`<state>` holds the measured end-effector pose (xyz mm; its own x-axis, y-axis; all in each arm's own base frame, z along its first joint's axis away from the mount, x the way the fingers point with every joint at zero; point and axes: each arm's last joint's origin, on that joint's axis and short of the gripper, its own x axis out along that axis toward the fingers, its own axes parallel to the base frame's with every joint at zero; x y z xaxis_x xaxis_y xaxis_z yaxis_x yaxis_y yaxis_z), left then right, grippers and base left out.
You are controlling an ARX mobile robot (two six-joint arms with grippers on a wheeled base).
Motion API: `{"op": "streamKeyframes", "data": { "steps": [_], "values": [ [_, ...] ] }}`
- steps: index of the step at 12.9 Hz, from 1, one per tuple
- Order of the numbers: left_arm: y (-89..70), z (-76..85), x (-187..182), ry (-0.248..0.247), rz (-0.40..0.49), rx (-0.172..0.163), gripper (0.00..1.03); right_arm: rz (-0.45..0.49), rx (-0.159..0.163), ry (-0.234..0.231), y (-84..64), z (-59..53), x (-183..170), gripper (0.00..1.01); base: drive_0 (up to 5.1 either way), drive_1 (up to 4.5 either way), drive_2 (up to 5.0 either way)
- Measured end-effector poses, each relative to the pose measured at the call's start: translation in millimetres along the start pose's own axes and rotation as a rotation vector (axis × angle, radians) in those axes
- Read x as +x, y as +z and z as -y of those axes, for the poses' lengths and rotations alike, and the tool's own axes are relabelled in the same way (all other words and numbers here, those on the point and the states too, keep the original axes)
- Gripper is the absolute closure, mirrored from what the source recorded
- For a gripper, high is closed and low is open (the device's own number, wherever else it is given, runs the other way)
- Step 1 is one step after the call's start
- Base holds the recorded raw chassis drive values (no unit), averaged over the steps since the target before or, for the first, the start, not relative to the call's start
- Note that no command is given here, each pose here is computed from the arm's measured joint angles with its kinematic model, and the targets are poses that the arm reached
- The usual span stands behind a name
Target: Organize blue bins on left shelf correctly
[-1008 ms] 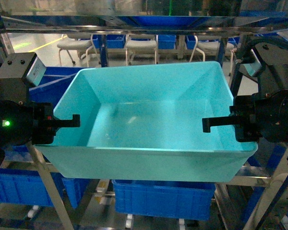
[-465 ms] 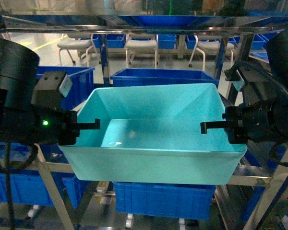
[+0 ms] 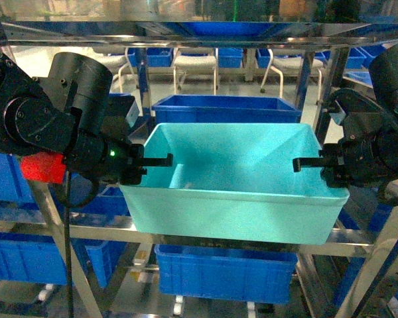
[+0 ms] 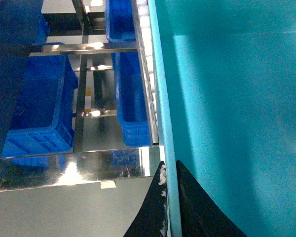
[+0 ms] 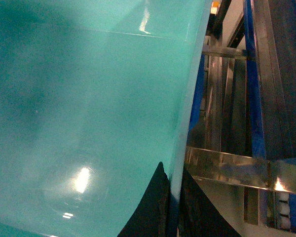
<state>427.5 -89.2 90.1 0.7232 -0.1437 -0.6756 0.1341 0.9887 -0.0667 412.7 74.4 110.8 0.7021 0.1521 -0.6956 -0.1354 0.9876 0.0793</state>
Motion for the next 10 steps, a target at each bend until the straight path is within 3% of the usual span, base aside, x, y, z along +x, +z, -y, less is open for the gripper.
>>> {"op": "streamKeyframes", "data": {
  "steps": [4, 8, 10],
  "values": [
    [0.0, -0.1, 0.0, -0.001, 0.0, -0.001, 1.01, 0.0, 0.001, 0.004, 0.5, -0.3, 0.0, 0.99, 0.0, 0.0, 0.0],
    [10.2, -22.0, 16.1, 0.038, -0.021, -0.034, 1.01, -0.019, -0.044, 0.039, 17.0, -21.4, 33.3, 0.99, 0.0, 0.0, 0.0],
    [14.2, -17.5, 29.7, 0.025, -0.028, -0.017, 1.01, -0.038, -0.051, -0.006, 17.1, -18.4, 44.2, 0.99, 0.0, 0.0, 0.0]
  ]
}}
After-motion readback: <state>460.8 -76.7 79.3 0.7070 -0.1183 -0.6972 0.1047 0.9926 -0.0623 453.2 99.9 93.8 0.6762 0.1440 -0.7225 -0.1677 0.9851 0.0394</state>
